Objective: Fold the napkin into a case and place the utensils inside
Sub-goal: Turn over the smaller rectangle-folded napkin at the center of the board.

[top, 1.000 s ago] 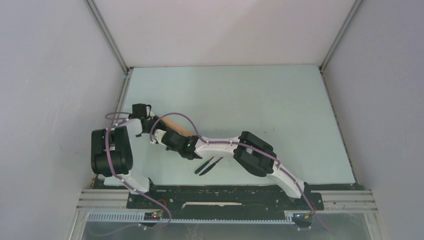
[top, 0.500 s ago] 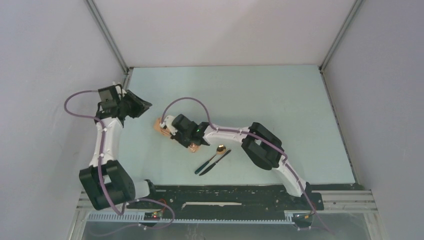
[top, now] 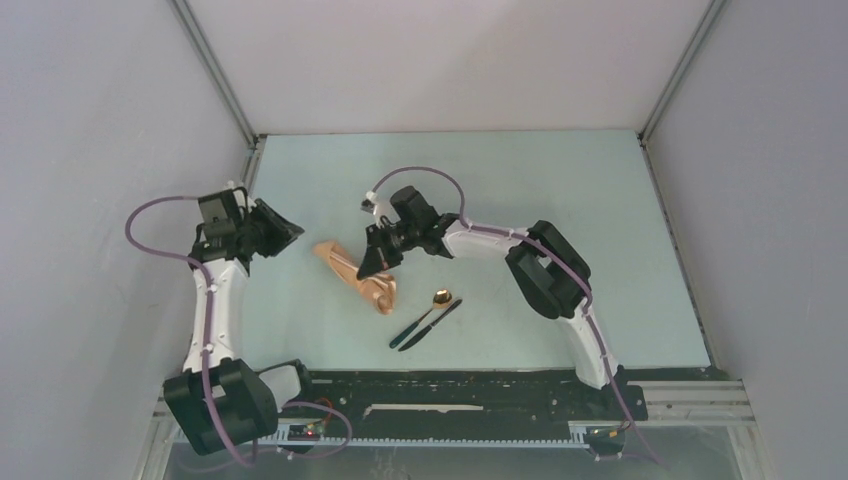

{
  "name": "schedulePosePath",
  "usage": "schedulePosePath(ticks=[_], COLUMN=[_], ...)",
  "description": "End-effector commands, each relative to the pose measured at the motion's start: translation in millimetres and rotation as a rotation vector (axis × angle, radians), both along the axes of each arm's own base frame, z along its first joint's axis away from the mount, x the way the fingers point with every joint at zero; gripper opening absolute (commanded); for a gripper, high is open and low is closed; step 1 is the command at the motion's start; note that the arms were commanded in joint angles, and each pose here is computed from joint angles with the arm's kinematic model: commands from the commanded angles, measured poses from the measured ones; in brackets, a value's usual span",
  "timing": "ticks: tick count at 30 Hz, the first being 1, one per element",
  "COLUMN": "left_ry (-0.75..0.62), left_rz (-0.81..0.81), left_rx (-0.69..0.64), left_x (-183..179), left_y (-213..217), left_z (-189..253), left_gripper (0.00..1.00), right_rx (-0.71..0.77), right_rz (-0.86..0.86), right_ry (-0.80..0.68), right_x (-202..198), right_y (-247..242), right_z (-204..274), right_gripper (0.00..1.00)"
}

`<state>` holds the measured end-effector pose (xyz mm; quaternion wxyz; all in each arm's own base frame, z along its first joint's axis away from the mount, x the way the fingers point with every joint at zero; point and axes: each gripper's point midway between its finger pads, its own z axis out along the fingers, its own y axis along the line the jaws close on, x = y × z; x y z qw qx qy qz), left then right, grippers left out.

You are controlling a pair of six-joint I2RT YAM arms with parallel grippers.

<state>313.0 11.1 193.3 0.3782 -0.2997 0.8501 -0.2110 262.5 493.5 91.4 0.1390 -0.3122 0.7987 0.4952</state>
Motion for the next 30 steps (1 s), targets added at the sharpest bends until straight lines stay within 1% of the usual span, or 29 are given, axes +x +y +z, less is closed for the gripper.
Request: schedulePosePath(ticks=[1, 4, 9, 12, 14, 16, 17, 19, 21, 22, 23, 24, 25, 26, 27, 28, 30], left_ry=[0.031, 0.064, 0.106, 0.134, 0.134, 0.132, 0.136, 0.139, 0.149, 0.153, 0.158, 0.162, 0.158, 0.155, 0.149, 0.149, 0.188], left_rz=[-0.063, -0.097, -0.168, -0.196, -0.202, -0.21, -0.216, -0.23, -0.258, -0.279, -0.3, -0.317, -0.329, -0.337, -0.349, -0.367, -0.388], left_rx=[0.012, 0.011, -0.002, -0.011, -0.001, 0.0, -0.007, -0.028, -0.046, -0.063, -0.083, -0.103, -0.11, -0.116, -0.119, -0.121, -0.125], left_x=[-12, -14, -8, -2, 2, 7, 10, 17, 26, 32, 38, 43, 50, 56, 60, 62, 49], left_y=[-12, -24, -48, -58, -61, -66, -68, -76, -85, -91, -96, -101, -104, -105, -107, -108, -110], left_z=[-13, -26, -43, -50, -52, -55, -57, -60, -62, -61, -61, -59, -57, -56, -54, -53, -63], left_gripper=[0.32, 0.31, 0.31, 0.31, 0.31, 0.32, 0.32, 0.32, 0.33, 0.33, 0.33, 0.33, 0.34, 0.34, 0.34, 0.35, 0.32], right_rx=[0.23, 0.263, 0.255, 0.236, 0.23, 0.239, 0.242, 0.245, 0.247, 0.246, 0.211, 0.186, 0.126, 0.086, 0.03, -0.027, -0.069], right_rz=[0.035, 0.006, -0.05, -0.089, -0.12, -0.135, -0.148, -0.184, -0.232, -0.259, -0.292, -0.338, -0.367, -0.41, -0.442, -0.464, -0.449], right_ry=[0.314, 0.399, 0.435, 0.437, 0.427, 0.421, 0.417, 0.397, 0.366, 0.341, 0.3, 0.25, 0.212, 0.159, 0.11, 0.075, 0.051], right_x=[3, 17, 41, 55, 66, 75, 81, 99, 120, 135, 148, 167, 176, 188, 193, 190, 162], right_y=[-1, -14, -29, -42, -51, -57, -61, -77, -96, -107, -120, -133, -149, -163, -175, -184, -183], right_z=[38, 22, 2, -7, -9, -9, -9, -10, -10, -8, -10, -2, -1, 13, 23, 31, 49], right_gripper=[0.0, 0.0, 0.0, 0.0, 0.02, 0.07, 0.12, 0.25, 0.39, 0.43, 0.52, 0.57, 0.58, 0.59, 0.59, 0.6, 0.6])
